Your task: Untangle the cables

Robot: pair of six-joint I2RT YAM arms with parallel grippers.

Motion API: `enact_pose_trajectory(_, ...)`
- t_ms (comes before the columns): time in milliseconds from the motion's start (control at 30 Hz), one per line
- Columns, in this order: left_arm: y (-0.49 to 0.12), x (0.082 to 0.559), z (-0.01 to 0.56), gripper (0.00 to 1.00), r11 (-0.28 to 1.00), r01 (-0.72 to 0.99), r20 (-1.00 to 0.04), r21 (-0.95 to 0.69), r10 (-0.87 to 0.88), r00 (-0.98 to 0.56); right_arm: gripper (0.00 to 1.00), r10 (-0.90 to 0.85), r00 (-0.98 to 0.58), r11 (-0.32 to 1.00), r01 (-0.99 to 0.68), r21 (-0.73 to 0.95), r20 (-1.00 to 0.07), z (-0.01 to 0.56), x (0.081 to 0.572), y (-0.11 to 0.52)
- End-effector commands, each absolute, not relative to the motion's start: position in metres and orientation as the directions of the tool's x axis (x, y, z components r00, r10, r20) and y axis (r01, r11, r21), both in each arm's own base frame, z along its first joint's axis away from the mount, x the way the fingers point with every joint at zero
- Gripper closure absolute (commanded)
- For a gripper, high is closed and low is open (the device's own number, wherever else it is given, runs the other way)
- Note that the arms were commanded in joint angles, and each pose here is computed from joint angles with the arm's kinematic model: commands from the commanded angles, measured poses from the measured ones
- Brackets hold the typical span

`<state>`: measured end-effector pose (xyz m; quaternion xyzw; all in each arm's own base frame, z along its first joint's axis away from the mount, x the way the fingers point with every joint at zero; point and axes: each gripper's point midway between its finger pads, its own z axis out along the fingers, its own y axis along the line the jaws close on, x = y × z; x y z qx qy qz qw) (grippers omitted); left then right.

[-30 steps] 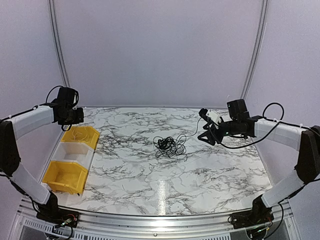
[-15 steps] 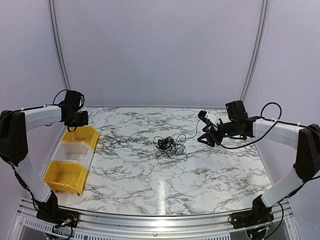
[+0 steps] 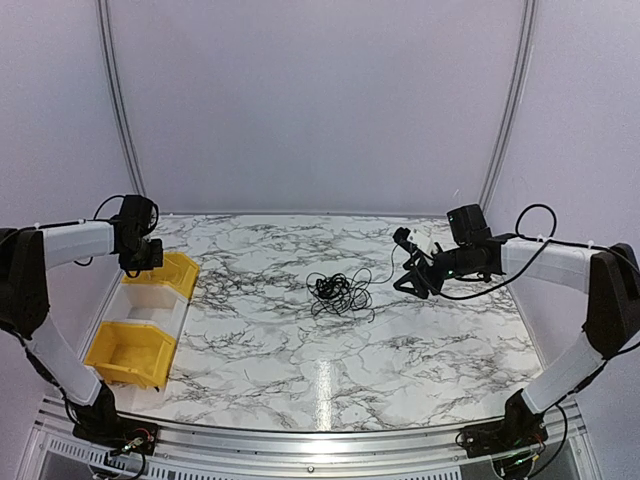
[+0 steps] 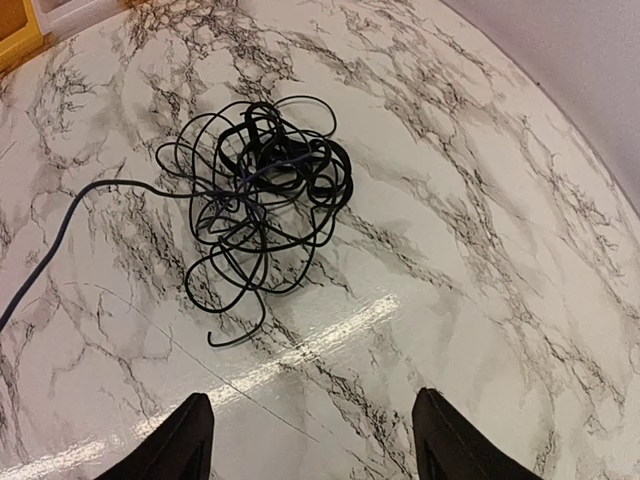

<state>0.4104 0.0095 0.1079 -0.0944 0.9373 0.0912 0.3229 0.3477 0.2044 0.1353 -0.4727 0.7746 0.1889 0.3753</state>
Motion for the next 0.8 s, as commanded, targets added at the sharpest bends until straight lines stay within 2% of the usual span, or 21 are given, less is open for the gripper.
enact_pose_trajectory(0, 0.015, 0.413, 0.094, 1.0, 0.961, -0.249, -0.577, 0.119, -0.138, -0.805, 0.32, -0.582, -0.245, 0.463, -0.884, -0.068, -0.775, 0.148, 0.35, 0.211)
enact_pose_trajectory(133, 0.016, 0.414, 0.09, 0.99, 0.962, -0.255, -0.569, 0.098, -0.156, -0.807, 0.32, -0.586, -0.242, 0.468, -0.88, -0.079, -0.773, 0.149, 0.351, 0.209)
enact_pose_trajectory(233, 0.016, 0.412, 0.097, 0.76, 0.96, -0.266, -0.583, 0.087, -0.167, -0.795, 0.32, -0.587, -0.244, 0.469, -0.88, -0.079, -0.772, 0.148, 0.351, 0.209)
enact_pose_trajectory(333, 0.019, 0.408, 0.108, 0.62, 0.956, -0.281, -0.604, 0.082, -0.176, -0.777, 0.32, -0.589, -0.244, 0.468, -0.88, -0.079, -0.77, 0.147, 0.351, 0.209)
enact_pose_trajectory(633, 0.019, 0.396, 0.165, 0.47, 0.957, -0.29, -0.736, 0.016, -0.185, -0.651, 0.32, -0.594, -0.253, 0.469, -0.88, -0.073, -0.763, 0.142, 0.352, 0.209)
enact_pose_trajectory(767, -0.004, 0.398, 0.192, 0.45, 0.981, -0.185, -0.803, -0.055, -0.154, -0.575, 0.32, -0.597, -0.258, 0.472, -0.879, -0.072, -0.76, 0.141, 0.353, 0.208)
